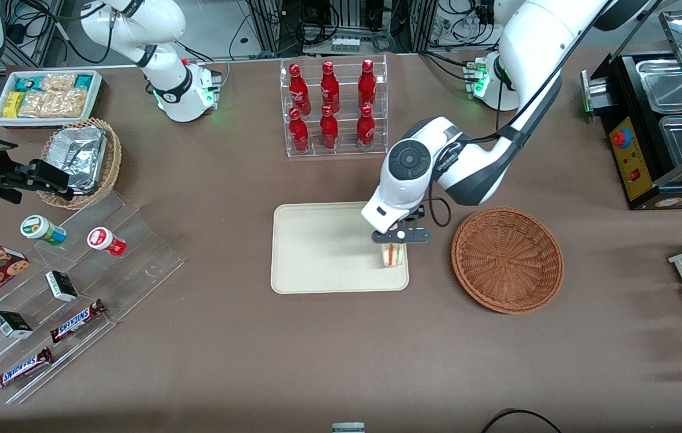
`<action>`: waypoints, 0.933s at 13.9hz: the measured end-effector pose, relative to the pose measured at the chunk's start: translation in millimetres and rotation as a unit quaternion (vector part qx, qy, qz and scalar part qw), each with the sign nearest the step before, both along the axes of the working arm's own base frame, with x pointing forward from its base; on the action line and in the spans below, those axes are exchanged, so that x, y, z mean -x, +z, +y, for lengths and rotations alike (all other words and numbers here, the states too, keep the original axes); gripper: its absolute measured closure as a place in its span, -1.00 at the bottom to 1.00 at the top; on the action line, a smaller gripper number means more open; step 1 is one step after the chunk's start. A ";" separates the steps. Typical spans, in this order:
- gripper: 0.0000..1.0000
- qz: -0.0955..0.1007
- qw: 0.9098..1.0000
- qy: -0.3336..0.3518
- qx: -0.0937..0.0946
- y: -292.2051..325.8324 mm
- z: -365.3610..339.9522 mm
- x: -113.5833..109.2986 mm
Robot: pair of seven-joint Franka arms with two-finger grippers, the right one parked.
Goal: Place sandwich from basket to tray
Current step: 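Carry the sandwich with the left gripper over the cream tray, then lower the sandwich onto the tray and open the left gripper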
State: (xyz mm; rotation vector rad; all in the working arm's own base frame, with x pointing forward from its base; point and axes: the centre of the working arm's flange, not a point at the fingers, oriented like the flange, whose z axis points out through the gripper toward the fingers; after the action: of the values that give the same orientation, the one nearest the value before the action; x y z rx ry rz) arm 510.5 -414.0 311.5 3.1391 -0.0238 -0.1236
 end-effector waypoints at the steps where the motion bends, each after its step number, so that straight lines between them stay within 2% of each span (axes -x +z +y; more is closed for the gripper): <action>1: 0.69 -0.002 1.000 -0.005 0.000 -3.2 -10.9 3.5; 4: 0.69 -0.019 1.000 -0.010 -0.014 -16.3 -38.4 14.0; 9: 0.69 -0.031 0.999 -0.028 -0.027 -33.6 -43.5 9.1; 13: 0.69 -0.025 0.999 -0.036 -0.030 -45.6 -50.4 15.7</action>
State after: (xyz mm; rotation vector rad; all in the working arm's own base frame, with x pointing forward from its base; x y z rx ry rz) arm 494.8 -464.4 265.9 3.2013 -0.1366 -0.0462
